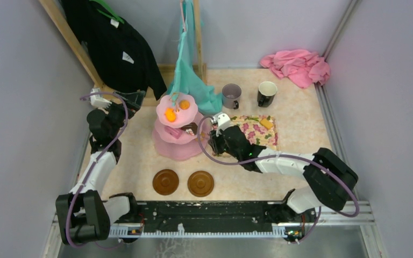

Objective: Serve the afternoon tea
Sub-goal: Place the clamp on the tray.

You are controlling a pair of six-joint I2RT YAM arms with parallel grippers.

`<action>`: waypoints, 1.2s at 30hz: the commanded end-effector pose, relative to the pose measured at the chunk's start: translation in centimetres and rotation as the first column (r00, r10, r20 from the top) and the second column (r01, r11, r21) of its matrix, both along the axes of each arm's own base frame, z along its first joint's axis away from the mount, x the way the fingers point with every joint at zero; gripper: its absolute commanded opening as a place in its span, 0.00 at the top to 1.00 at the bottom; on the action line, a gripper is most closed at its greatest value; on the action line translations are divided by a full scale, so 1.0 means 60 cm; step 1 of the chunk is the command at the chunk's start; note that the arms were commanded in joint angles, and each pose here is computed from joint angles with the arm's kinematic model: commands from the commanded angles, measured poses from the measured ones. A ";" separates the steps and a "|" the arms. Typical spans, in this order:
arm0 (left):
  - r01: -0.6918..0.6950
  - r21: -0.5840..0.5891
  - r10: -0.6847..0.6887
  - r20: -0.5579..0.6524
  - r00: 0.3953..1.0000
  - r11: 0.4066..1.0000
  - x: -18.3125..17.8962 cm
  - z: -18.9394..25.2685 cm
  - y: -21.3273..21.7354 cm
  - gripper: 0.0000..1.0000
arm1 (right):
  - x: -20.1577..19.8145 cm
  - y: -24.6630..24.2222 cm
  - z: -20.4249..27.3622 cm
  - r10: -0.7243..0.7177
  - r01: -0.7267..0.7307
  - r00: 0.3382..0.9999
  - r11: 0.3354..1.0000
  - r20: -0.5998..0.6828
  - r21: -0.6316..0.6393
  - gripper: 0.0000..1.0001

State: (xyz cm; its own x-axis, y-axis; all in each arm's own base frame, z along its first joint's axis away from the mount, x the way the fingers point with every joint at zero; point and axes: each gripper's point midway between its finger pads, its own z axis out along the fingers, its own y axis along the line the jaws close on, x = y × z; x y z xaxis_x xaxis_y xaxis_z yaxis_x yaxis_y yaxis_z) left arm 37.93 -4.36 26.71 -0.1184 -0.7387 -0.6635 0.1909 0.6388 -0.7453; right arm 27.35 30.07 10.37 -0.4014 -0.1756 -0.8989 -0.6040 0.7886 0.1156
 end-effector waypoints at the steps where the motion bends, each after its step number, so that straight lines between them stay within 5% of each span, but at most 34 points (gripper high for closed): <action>1: -0.017 0.021 0.016 0.028 0.999 1.000 0.000 0.013 0.008 0.01 | -0.013 0.017 0.072 0.033 -0.042 0.995 0.994 0.096 0.097 0.76; 21: -0.010 0.022 0.009 0.027 1.000 1.000 -0.001 0.012 0.005 0.01 | -0.043 -0.094 0.092 -0.164 0.159 0.984 0.985 0.066 0.073 0.78; 36: 0.004 0.015 -0.004 0.030 1.000 1.000 -0.003 0.014 0.000 0.01 | -0.049 -0.216 -0.009 -0.496 0.495 0.869 0.868 0.000 -0.030 0.76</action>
